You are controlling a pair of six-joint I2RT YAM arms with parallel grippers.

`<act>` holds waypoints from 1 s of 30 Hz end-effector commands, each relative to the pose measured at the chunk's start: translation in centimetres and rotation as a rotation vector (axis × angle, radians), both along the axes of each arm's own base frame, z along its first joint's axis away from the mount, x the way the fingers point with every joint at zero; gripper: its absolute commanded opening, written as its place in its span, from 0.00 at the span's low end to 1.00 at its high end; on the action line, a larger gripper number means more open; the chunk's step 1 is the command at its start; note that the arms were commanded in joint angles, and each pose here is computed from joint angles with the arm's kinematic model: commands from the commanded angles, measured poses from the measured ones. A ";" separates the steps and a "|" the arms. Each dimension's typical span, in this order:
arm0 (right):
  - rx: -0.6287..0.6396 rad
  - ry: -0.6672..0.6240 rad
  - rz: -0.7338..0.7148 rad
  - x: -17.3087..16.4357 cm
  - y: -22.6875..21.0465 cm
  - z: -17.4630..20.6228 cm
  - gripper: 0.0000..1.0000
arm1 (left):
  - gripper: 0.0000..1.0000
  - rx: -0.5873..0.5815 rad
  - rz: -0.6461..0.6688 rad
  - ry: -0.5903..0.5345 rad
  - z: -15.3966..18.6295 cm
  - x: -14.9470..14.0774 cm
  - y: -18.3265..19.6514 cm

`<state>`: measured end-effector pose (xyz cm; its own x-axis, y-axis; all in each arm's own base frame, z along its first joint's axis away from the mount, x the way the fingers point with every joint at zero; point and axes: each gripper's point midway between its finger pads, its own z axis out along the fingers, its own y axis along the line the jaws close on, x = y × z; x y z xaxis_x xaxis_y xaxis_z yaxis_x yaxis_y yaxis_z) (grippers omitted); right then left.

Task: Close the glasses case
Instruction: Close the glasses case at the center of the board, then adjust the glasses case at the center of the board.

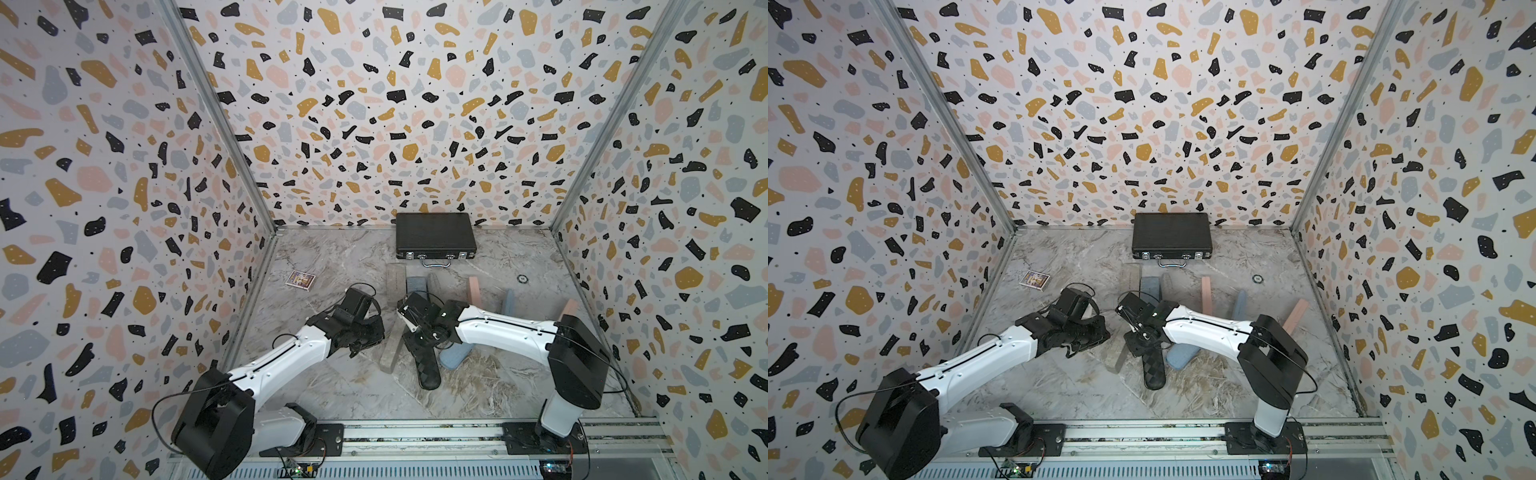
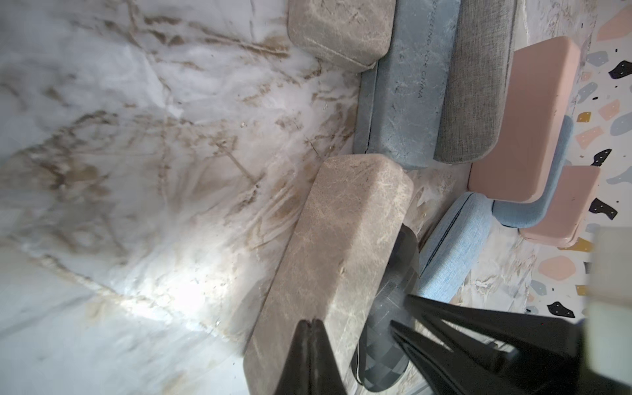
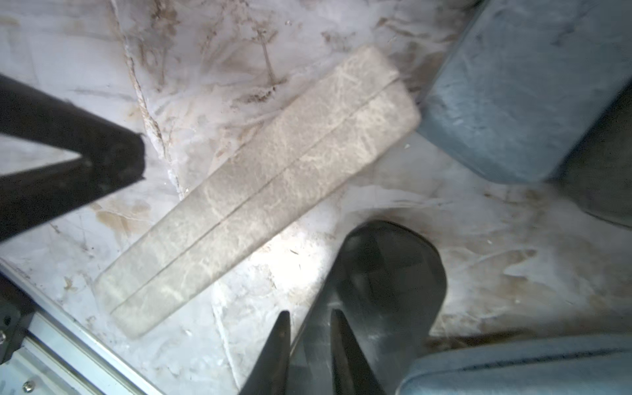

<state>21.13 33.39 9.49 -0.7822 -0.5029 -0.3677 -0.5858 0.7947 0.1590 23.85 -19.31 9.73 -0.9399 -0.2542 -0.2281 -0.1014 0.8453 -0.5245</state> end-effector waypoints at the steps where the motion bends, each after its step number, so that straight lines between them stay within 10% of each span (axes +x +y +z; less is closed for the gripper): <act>1: -0.013 -0.062 -0.070 -0.1 -2.6 2.5 0.33 | 0.22 0.062 0.011 -0.041 1.5 -0.3 1.4; 13: -0.118 -0.151 -0.219 -2.6 -12.3 4.7 0.68 | 1.00 0.179 -0.003 -0.085 3.9 -2.5 4.8; 30: -0.206 -0.191 -0.328 -2.2 -16.3 3.3 0.74 | 0.99 0.302 -0.206 -0.009 2.7 -1.9 2.3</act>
